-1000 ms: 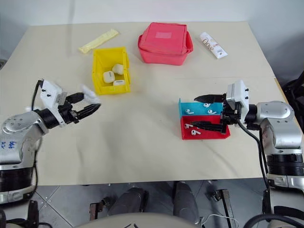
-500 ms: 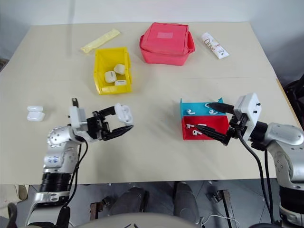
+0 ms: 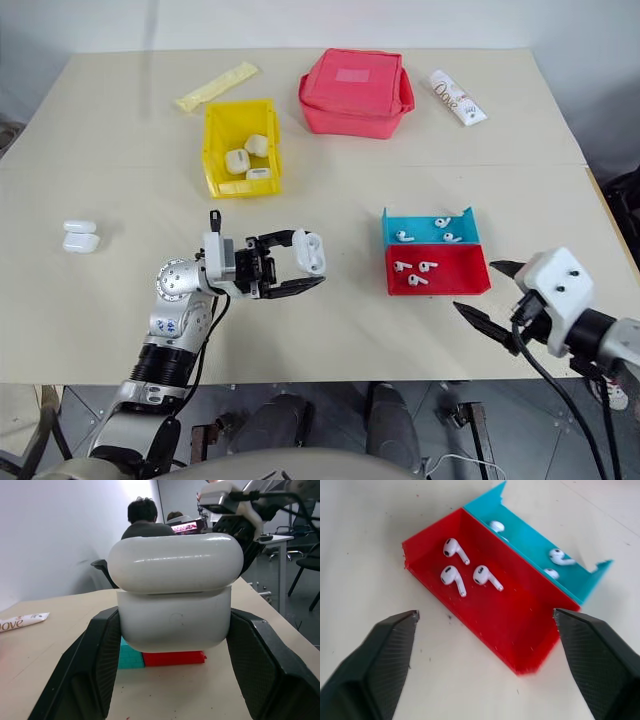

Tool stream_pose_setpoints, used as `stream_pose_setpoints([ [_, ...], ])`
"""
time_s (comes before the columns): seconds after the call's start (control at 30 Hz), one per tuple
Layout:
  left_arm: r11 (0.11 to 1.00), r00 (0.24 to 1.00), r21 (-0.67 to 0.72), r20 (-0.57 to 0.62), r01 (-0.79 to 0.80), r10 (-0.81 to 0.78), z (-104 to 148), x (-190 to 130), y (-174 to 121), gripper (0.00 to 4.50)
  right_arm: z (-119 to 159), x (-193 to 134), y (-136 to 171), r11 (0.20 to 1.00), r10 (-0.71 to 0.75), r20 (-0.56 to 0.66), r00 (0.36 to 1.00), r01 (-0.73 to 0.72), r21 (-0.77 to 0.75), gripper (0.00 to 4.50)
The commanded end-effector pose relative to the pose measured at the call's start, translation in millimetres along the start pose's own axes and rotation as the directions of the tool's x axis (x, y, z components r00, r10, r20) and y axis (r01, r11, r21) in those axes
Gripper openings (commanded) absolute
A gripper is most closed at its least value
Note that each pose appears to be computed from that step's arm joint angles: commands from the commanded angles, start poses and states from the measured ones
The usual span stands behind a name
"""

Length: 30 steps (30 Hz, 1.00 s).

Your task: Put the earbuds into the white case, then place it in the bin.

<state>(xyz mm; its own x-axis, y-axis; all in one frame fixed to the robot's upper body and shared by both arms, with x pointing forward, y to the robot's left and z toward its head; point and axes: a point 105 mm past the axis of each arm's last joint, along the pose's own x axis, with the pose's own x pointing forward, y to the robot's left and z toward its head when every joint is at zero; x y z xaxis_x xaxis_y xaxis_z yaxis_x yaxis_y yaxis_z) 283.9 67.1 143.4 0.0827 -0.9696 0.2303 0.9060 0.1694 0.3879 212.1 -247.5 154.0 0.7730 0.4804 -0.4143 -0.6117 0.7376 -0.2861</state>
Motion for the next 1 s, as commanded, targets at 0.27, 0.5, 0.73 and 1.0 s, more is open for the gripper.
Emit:
stream_pose_setpoints([
  [0.27,1.000,1.000,0.026,0.002,0.004,-0.004,3.2,-1.6,3.4,2.77,10.9,-26.0,14.3,0.999,-0.028,-0.014,1.000,0.028,0.019,2.96],
  [0.5,0.999,1.000,0.033,-0.004,-0.002,0.002,4.0,-3.8,2.9,2.77,17.1,-19.9,21.0,0.998,0.021,-0.042,0.999,-0.019,0.052,2.65],
  [0.73,0.999,1.000,0.039,-0.012,-0.007,0.007,5.8,-10.1,-5.1,2.77,28.1,5.8,26.8,0.980,0.199,-0.189,0.962,-0.195,0.038,2.65],
  [1.0,0.998,0.999,0.049,-0.027,-0.025,0.027,7.0,-14.7,-10.3,2.77,35.9,37.8,16.9,0.961,0.265,-0.310,0.913,-0.275,0.012,2.65],
])
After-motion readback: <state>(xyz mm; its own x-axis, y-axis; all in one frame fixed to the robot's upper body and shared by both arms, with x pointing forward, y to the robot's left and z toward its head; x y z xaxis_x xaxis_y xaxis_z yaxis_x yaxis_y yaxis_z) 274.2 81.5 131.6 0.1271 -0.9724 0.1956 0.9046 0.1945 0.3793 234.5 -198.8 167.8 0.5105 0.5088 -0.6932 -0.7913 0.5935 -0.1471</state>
